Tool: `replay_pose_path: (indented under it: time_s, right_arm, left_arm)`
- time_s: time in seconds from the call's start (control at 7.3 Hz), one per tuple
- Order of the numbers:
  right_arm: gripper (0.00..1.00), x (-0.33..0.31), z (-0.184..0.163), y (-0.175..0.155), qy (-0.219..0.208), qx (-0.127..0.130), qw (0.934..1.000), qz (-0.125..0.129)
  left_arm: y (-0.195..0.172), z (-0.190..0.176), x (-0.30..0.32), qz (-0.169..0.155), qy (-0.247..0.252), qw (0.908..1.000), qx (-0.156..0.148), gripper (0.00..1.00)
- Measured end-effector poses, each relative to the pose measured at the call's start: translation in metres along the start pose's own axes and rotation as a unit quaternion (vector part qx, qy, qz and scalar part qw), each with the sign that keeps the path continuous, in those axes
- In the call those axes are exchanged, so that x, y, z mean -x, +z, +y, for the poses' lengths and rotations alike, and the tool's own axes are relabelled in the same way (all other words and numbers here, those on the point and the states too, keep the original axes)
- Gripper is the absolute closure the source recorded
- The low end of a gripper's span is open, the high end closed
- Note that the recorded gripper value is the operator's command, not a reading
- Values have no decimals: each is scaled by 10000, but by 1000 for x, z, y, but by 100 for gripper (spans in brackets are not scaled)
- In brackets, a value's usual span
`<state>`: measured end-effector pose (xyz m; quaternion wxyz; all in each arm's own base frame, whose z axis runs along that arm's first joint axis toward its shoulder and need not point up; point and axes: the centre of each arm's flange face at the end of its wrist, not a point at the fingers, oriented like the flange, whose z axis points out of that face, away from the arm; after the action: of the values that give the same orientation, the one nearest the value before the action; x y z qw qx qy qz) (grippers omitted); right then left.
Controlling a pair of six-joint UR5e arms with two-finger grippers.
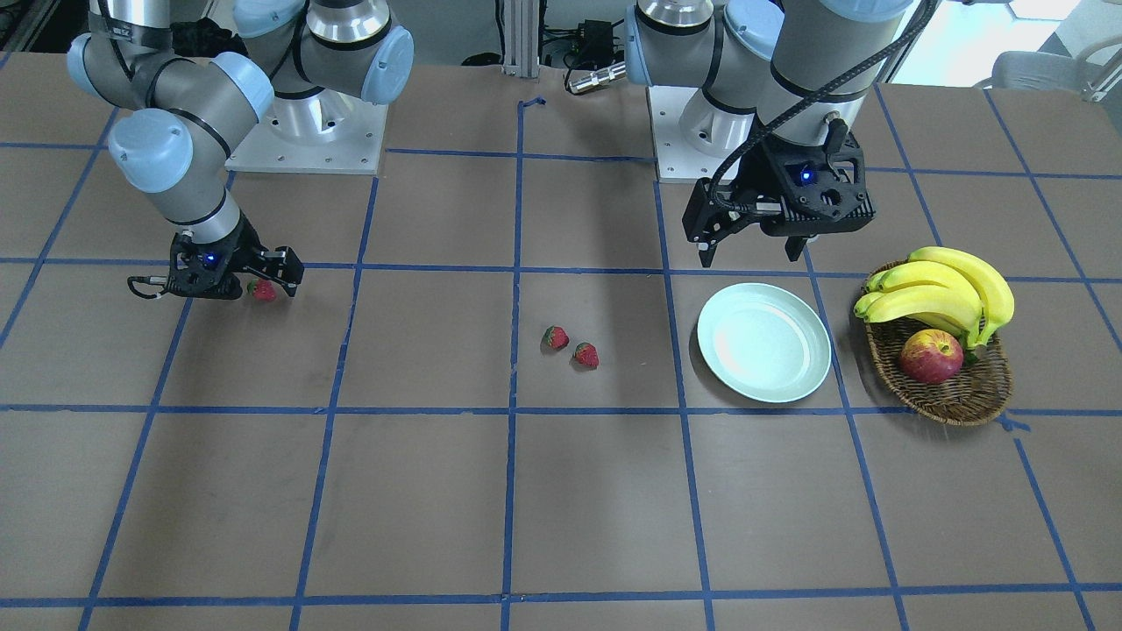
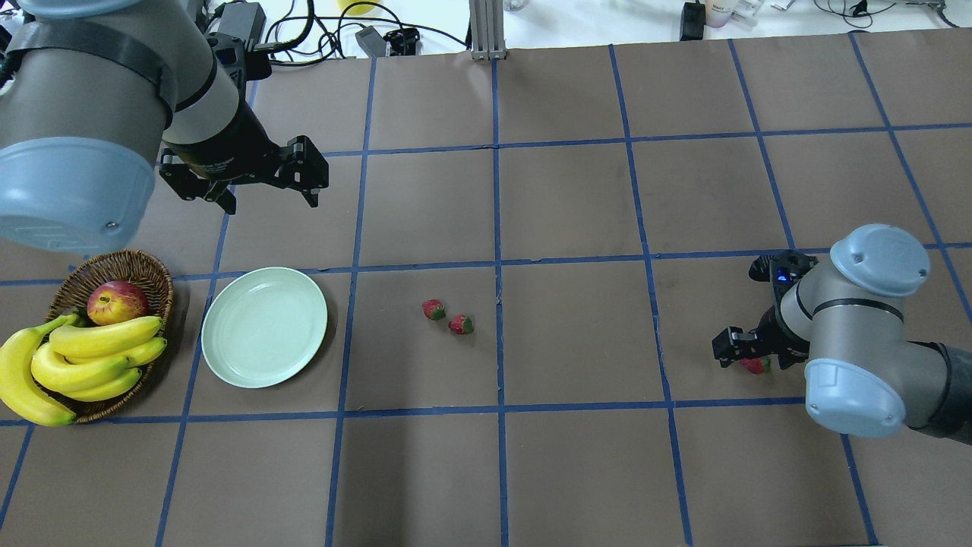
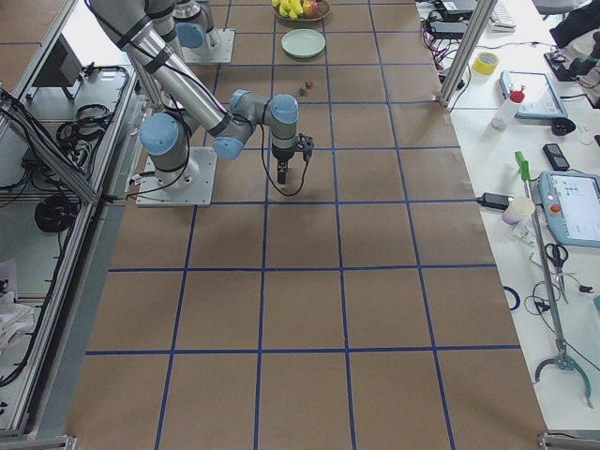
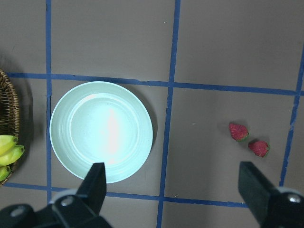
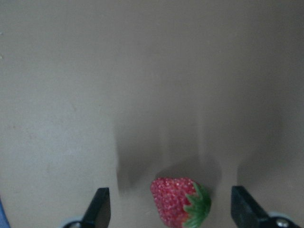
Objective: Collect all strawberries into plate
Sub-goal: 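Lower the right gripper and grasp the third strawberry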
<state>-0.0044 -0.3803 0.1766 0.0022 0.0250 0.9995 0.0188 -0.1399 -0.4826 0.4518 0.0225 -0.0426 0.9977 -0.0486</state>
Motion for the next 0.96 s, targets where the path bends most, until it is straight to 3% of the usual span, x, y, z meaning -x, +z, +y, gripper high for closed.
replay_pose_path:
  time_s: [0.41, 0.69, 0.96]
  right_arm:
    - [69, -2, 0, 0, -113, -3, 9999, 94]
    - [80, -3, 1, 0, -120, 37, 9999, 119]
    - [83, -4, -3, -4, -128, -21, 9998, 143]
  left_arm:
    - [0, 0, 0, 1, 0, 10000, -4, 0]
    - [0, 0, 0, -1, 0, 10000, -5, 0]
    - [0, 0, 0, 12, -1, 10000, 6, 0]
